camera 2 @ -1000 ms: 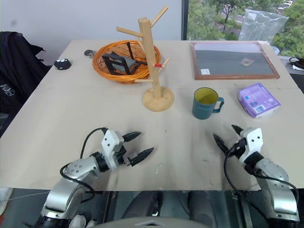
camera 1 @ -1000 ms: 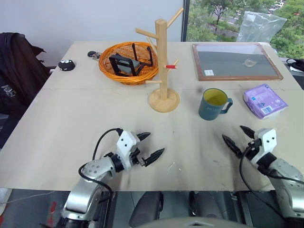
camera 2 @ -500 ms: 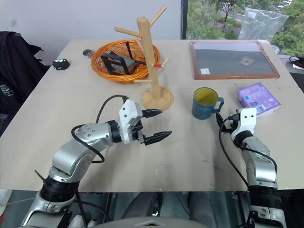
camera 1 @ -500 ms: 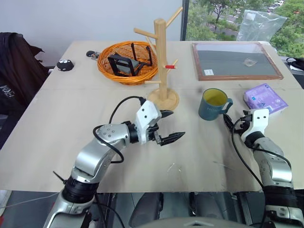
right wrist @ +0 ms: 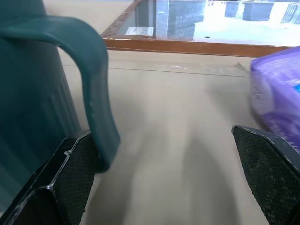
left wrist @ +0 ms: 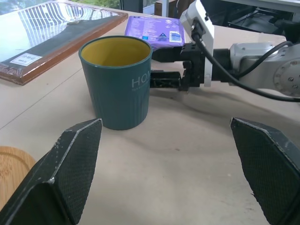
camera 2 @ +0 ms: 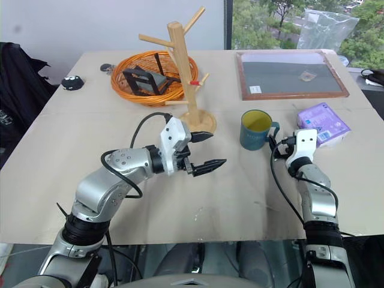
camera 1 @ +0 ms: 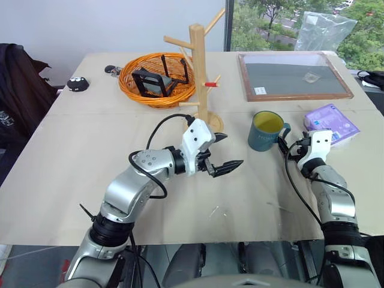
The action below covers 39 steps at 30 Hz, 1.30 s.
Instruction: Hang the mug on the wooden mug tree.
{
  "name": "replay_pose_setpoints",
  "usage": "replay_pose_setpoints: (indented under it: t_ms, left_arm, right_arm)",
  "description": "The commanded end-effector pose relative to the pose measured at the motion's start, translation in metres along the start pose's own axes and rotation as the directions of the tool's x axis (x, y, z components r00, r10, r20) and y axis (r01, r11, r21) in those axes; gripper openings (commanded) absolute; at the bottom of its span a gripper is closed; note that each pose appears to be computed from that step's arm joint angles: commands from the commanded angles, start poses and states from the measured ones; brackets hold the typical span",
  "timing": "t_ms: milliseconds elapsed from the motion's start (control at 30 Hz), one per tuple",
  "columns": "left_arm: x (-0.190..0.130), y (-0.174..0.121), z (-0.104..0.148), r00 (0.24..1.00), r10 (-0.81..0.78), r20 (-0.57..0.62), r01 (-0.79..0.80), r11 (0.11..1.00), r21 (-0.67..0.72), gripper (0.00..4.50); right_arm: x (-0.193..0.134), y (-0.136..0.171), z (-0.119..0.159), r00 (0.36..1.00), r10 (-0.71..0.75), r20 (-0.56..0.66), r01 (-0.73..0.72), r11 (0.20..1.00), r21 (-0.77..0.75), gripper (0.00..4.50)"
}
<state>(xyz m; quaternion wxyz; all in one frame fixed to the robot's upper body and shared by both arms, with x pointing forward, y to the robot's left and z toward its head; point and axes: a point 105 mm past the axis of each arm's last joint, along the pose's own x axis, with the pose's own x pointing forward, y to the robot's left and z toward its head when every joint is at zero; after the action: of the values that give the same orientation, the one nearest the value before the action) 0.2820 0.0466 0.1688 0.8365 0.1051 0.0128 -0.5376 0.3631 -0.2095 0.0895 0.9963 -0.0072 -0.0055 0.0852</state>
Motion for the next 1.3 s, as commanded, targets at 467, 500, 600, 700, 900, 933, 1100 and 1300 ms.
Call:
replay_pose_setpoints:
  t_ms: [467, 500, 600, 700, 900, 933, 1100, 1300]
  left_arm:
    - [-0.004, -0.004, 0.002, 0.999, 0.022, 0.03, -0.023, 0.999, 0.033, 4.5]
    - [-0.004, -0.003, 0.001, 0.999, 0.028, 0.032, -0.029, 0.999, 0.038, 4.5]
    - [-0.005, -0.002, -0.002, 0.999, 0.039, 0.028, -0.04, 0.998, 0.039, 4.5]
    - [-0.005, -0.002, -0.003, 0.999, 0.041, 0.032, -0.042, 0.998, 0.036, 4.5]
    - [-0.005, -0.003, -0.003, 0.998, 0.051, 0.038, -0.053, 0.998, 0.032, 4.5]
    - [-0.006, -0.002, -0.004, 0.998, 0.057, 0.038, -0.059, 0.998, 0.031, 4.5]
    - [-0.011, 0.0, -0.004, 0.993, 0.099, 0.064, -0.101, 0.995, 0.02, 4.5]
    - [-0.033, 0.006, -0.002, 0.965, 0.191, 0.178, -0.188, 0.982, -0.035, 4.5]
  right_arm:
    - [0.015, 0.021, 0.019, 0.983, 0.148, 0.109, -0.147, 0.989, -0.013, 1.67]
    - [0.014, 0.022, 0.02, 0.982, 0.156, 0.11, -0.155, 0.988, -0.018, 1.67]
    - [0.013, 0.024, 0.022, 0.977, 0.182, 0.109, -0.179, 0.983, -0.035, 1.67]
    - [0.013, 0.026, 0.023, 0.975, 0.197, 0.106, -0.194, 0.98, -0.037, 1.11]
    - [0.013, 0.026, 0.022, 0.974, 0.206, 0.095, -0.204, 0.978, -0.034, 0.04]
    - [0.012, 0.026, 0.023, 0.973, 0.207, 0.096, -0.205, 0.978, -0.034, 0.04]
    - [0.011, 0.027, 0.04, 0.963, 0.247, 0.105, -0.242, 0.968, -0.062, 0.04]
    - [0.005, 0.059, 0.1, 0.886, 0.456, 0.086, -0.423, 0.87, -0.253, 0.04]
